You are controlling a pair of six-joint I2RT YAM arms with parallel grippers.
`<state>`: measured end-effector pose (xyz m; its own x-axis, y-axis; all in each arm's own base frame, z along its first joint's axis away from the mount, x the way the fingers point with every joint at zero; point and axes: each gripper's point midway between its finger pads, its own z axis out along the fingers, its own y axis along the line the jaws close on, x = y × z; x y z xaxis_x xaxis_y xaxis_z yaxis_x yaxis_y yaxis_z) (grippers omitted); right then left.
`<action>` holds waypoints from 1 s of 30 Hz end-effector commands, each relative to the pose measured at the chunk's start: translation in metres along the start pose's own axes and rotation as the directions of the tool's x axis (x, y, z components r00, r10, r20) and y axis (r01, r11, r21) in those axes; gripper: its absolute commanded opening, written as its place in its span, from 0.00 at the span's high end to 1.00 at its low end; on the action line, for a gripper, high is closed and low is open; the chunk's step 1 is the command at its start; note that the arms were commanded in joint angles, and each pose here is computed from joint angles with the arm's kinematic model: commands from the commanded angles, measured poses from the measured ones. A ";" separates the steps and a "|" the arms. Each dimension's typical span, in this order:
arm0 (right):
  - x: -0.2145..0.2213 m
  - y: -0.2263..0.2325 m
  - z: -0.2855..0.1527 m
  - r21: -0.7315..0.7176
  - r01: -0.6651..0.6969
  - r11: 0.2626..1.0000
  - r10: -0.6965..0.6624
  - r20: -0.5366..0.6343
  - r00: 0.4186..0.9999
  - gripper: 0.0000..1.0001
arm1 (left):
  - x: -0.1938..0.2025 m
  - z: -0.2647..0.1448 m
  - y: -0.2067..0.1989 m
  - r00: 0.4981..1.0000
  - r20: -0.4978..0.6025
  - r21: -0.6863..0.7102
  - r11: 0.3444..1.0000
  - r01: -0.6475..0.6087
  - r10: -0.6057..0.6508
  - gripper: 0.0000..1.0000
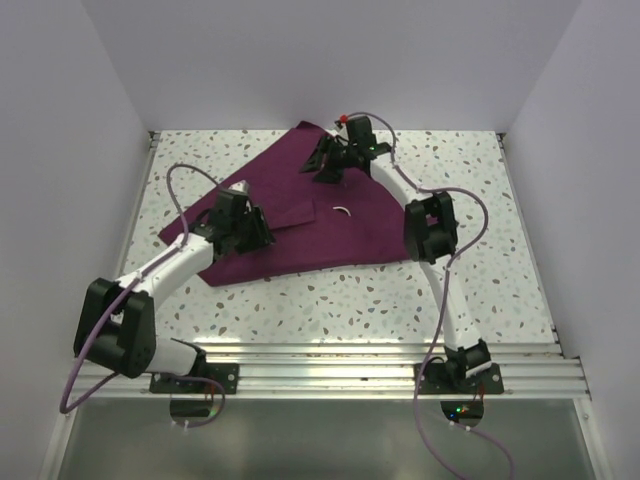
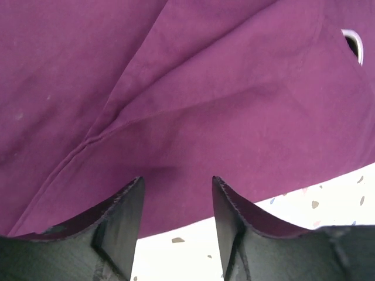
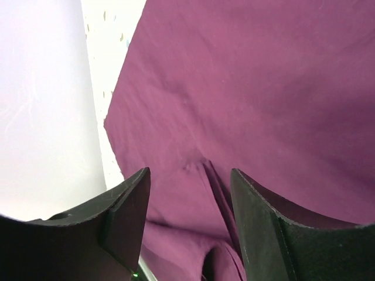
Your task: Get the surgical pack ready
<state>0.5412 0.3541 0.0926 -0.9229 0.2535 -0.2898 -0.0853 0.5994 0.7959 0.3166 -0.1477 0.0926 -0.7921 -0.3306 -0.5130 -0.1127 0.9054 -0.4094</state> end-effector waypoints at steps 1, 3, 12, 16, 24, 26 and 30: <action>-0.028 0.016 -0.040 0.012 0.097 0.995 -0.097 0.051 0.994 0.39 | -0.041 0.002 -0.033 0.996 0.081 0.077 0.996 -0.041 0.035 0.45; -0.021 0.014 -0.063 0.093 0.109 0.990 -0.115 0.056 0.992 0.39 | -0.055 0.003 -0.042 0.993 0.093 0.091 0.993 -0.080 0.072 0.44; 0.031 -0.011 -0.131 0.268 0.131 0.955 -0.150 0.054 0.987 0.38 | -0.053 0.033 -0.058 0.998 0.011 0.139 0.988 -0.069 0.069 1.00; 0.038 -0.022 -0.160 0.301 0.111 0.947 -0.143 0.086 0.986 0.38 | -0.039 0.040 -0.057 0.998 -0.030 0.154 0.986 -0.057 0.062 1.00; 0.050 -0.048 -0.209 0.336 0.070 0.939 -0.118 0.126 0.985 0.38 | -0.030 0.054 -0.057 0.992 -0.095 0.155 0.985 -0.072 0.087 1.00; 0.052 -0.060 -0.218 0.353 0.053 0.934 -0.106 0.131 0.986 0.38 | -0.027 0.058 -0.054 0.989 -0.111 0.142 0.987 -0.077 0.094 1.00; 0.050 -0.067 -0.235 0.357 0.033 0.934 -0.097 0.162 0.982 0.38 | -0.031 0.067 -0.047 0.990 -0.106 0.100 0.991 -0.084 0.095 1.00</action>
<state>0.4114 0.1571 0.1240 -0.8751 0.3178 -0.3649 0.0736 0.8327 0.5487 0.3708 -0.1953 0.0656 -0.8789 -0.2352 -0.4149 -0.0252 0.8916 -0.4520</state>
